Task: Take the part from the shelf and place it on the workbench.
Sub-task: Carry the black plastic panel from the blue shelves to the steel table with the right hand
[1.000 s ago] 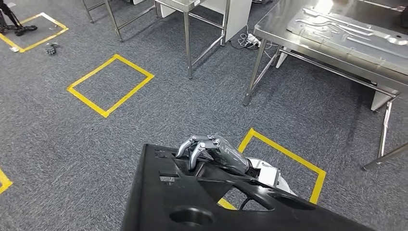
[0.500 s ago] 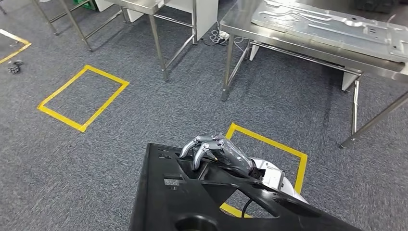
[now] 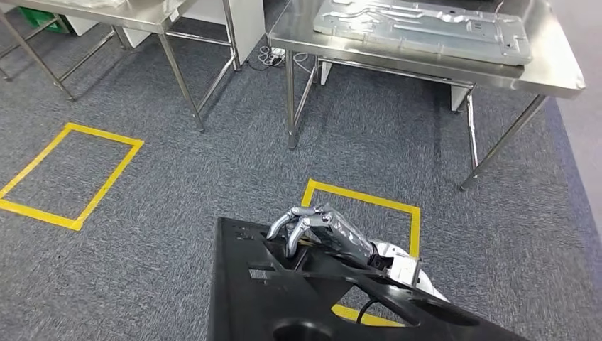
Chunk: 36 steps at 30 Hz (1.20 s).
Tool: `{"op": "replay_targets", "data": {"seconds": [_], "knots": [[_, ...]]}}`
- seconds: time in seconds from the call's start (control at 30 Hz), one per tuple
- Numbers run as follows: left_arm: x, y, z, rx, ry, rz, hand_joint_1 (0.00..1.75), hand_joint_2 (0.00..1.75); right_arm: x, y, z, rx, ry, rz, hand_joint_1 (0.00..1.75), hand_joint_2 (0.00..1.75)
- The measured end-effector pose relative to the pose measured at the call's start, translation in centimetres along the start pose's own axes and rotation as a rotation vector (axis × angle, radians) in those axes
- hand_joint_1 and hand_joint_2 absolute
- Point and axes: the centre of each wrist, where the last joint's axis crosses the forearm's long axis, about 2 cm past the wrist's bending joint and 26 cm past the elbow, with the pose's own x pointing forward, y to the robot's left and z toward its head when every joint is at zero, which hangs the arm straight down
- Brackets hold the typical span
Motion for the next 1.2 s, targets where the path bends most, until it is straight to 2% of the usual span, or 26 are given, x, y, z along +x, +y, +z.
{"op": "replay_targets", "data": {"seconds": [0.8,1.03,1.2], "knots": [[-0.18,-0.02,0.07,-0.024,-0.005,-0.010,0.00,1.75,-0.27,0.09,-0.13,0.020,0.006,0.004,1.75,1.75],[0.38,-0.13,-0.15,-0.048,-0.014,-0.002,0.00,1.75,-0.19,0.01,-0.29,0.038,0.010,0.048,1.75,1.75],[0.05,0.04,-0.03,-0.051,-0.007,-0.001,0.00,1.75,-0.08,-0.14,-0.44,0.041,0.014,0.071,1.75,1.75]]}}
